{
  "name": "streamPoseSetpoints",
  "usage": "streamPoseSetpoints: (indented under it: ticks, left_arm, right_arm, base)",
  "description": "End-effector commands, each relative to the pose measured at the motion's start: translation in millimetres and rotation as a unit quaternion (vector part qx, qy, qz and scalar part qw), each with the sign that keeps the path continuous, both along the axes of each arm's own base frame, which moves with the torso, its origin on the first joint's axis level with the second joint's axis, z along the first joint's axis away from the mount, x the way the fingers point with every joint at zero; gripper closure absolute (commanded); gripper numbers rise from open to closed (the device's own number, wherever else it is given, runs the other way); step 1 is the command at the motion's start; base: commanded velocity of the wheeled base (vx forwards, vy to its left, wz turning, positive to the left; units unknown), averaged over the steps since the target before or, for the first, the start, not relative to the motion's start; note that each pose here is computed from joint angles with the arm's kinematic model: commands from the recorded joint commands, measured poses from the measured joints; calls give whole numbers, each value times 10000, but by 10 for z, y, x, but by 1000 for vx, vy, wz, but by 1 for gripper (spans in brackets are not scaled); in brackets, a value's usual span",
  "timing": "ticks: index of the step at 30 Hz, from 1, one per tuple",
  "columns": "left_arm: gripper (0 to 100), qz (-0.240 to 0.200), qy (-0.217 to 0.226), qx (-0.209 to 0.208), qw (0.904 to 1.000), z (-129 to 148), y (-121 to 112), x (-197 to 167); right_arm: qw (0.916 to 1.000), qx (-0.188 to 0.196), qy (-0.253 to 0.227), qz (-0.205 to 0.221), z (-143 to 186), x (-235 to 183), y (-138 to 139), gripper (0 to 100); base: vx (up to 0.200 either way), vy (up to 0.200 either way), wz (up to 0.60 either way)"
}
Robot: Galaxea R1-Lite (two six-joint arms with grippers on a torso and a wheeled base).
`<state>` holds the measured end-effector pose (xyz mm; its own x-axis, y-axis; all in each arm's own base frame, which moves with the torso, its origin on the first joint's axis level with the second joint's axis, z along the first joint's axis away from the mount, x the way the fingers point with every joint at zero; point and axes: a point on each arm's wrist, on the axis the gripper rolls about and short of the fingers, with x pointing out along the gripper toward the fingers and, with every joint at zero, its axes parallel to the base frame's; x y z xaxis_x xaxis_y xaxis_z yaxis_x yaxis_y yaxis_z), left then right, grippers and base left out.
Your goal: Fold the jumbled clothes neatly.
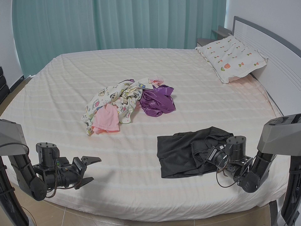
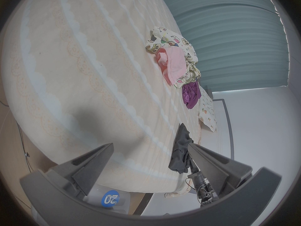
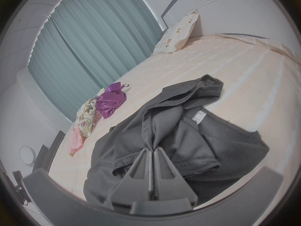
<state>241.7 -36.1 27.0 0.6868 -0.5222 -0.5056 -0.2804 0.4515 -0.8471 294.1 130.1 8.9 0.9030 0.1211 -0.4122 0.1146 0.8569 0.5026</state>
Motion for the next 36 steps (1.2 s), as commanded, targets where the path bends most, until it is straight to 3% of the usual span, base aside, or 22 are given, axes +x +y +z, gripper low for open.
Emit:
streamPoseSetpoints:
  ticks: [1, 5, 13, 16, 24, 28, 32, 33, 36]
  left_arm:
    - [0, 2, 7, -1, 10000, -3, 0, 0]
    - [0, 6, 11, -7, 10000, -3, 0, 0]
    - [0, 20, -4, -15, 10000, 3, -1, 5]
    - [0, 20, 4, -14, 10000, 2, 0, 1]
    - [0, 20, 4, -14, 10000, 2, 0, 1]
    - [0, 20, 4, -14, 10000, 2, 0, 1]
    - [0, 12, 3, -3, 10000, -2, 0, 1]
    - [0, 12, 3, -3, 10000, -2, 0, 1]
    - [0, 12, 3, -3, 10000, -2, 0, 1]
  right_arm:
    - [9999, 9, 9, -162, 99, -79, -164, 100]
    - [9998, 34, 42, -203, 147, -139, -251, 100]
    - [9974, 340, 220, -599, 182, -158, -744, 100]
    - [9943, 646, 301, -795, 178, -172, -871, 100]
    - [9885, 1193, 584, -718, 124, -212, -1103, 100]
    - [9805, 1647, 661, -843, 89, -177, -1332, 100]
    - [9770, 1887, 732, -670, 79, -188, -1442, 100]
    - [9756, 1979, 742, -595, 76, -182, -1470, 0]
    - [9711, 2213, 711, -546, 109, -198, -1526, 0]
  base:
    - [0, 0, 0]
    - [0, 0, 0]
    - [0, 0, 0]
    - [0, 0, 0]
    - [0, 0, 0]
    - [0, 0, 0]
    - [0, 0, 0]
    - [0, 0, 0]
    - [0, 0, 0]
